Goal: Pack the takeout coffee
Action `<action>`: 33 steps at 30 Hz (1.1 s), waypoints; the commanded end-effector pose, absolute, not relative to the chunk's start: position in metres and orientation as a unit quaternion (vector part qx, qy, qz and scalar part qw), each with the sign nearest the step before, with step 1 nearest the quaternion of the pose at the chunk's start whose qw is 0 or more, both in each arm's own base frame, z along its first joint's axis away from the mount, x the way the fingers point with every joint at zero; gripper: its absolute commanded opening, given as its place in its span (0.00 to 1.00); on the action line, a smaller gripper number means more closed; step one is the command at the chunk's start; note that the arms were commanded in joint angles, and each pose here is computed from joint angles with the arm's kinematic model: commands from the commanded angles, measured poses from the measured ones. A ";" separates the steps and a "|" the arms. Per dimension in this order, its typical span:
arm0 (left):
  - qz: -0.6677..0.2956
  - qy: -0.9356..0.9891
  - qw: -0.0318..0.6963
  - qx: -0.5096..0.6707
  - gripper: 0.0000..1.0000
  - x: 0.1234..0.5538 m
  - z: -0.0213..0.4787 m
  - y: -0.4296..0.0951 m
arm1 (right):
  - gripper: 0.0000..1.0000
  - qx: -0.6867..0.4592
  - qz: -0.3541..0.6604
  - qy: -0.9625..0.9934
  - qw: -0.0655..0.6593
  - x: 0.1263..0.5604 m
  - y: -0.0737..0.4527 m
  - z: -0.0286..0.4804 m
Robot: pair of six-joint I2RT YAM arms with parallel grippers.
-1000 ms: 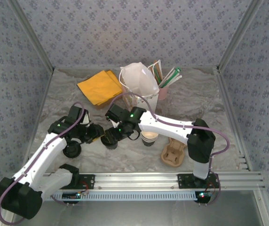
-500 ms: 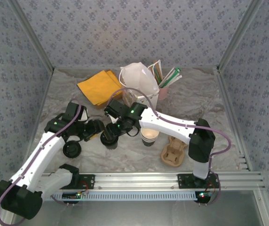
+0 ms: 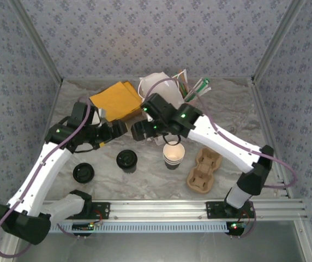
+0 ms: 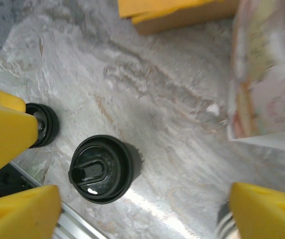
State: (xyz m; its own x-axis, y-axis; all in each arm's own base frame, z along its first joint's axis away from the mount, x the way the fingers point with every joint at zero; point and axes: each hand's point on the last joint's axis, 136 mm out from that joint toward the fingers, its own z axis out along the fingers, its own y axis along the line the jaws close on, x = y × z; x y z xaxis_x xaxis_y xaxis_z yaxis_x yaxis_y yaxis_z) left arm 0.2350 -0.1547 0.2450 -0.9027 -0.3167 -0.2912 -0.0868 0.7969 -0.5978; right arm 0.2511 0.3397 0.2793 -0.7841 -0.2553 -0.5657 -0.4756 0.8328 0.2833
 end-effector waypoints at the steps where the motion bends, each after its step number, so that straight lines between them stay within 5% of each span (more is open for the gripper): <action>1: -0.298 0.926 0.216 -0.081 1.00 0.246 0.265 -0.161 | 0.99 -0.168 0.194 0.922 0.292 0.259 0.306 0.304; 14: -0.282 0.924 0.256 -0.035 1.00 0.279 0.294 -0.187 | 1.00 -0.087 0.178 0.912 0.360 0.284 0.231 0.352; 21: -0.297 0.919 0.259 -0.011 1.00 0.287 0.301 -0.207 | 1.00 0.029 0.193 0.923 0.332 0.289 0.163 0.338; 33: -0.296 0.924 0.232 0.062 1.00 0.272 0.285 -0.260 | 0.61 0.210 0.145 0.950 0.178 0.176 0.070 0.203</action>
State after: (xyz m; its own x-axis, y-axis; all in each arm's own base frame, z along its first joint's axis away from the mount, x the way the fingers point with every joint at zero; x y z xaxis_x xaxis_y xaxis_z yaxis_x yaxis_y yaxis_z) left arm 0.2692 -0.2531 0.2771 -0.9016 -0.0407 -0.4306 0.2135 0.8239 -0.5250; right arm 0.2119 0.0796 0.2380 -0.8163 0.4039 -0.4130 0.2416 0.8881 0.3910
